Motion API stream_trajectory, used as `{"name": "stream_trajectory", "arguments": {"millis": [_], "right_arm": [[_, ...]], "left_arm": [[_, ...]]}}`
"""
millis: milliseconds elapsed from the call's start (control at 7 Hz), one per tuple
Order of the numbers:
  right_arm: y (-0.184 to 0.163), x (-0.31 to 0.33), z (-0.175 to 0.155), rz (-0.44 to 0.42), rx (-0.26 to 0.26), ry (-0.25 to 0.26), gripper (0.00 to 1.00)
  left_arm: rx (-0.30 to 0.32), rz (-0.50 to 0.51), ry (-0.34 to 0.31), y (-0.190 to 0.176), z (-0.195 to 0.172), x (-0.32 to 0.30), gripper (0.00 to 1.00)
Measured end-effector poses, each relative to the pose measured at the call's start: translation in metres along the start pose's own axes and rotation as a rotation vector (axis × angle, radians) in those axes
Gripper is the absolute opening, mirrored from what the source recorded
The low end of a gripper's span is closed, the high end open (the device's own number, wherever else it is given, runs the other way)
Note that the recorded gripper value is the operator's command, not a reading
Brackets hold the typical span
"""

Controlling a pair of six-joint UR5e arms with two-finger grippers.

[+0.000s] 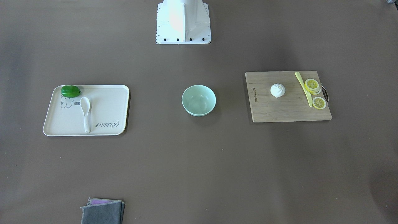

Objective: Put spoon and bun in bowl

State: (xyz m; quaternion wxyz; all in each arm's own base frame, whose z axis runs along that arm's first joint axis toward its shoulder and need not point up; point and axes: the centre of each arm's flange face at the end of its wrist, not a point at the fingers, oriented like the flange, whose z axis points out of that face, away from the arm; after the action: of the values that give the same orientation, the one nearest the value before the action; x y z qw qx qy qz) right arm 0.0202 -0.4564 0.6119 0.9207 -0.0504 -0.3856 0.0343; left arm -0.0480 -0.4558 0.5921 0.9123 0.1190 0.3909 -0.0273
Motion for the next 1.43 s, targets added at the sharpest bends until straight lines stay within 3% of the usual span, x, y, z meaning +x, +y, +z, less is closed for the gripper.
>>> {"name": "stream_trajectory", "arguments": {"millis": [1429], "right_arm": [[-0.0046, -0.0054, -0.0049, -0.008, 0.011, -0.002, 1.00]], "left_arm": [[0.001, 0.006, -0.008, -0.0013, 0.0021, -0.0018, 0.98]]}}
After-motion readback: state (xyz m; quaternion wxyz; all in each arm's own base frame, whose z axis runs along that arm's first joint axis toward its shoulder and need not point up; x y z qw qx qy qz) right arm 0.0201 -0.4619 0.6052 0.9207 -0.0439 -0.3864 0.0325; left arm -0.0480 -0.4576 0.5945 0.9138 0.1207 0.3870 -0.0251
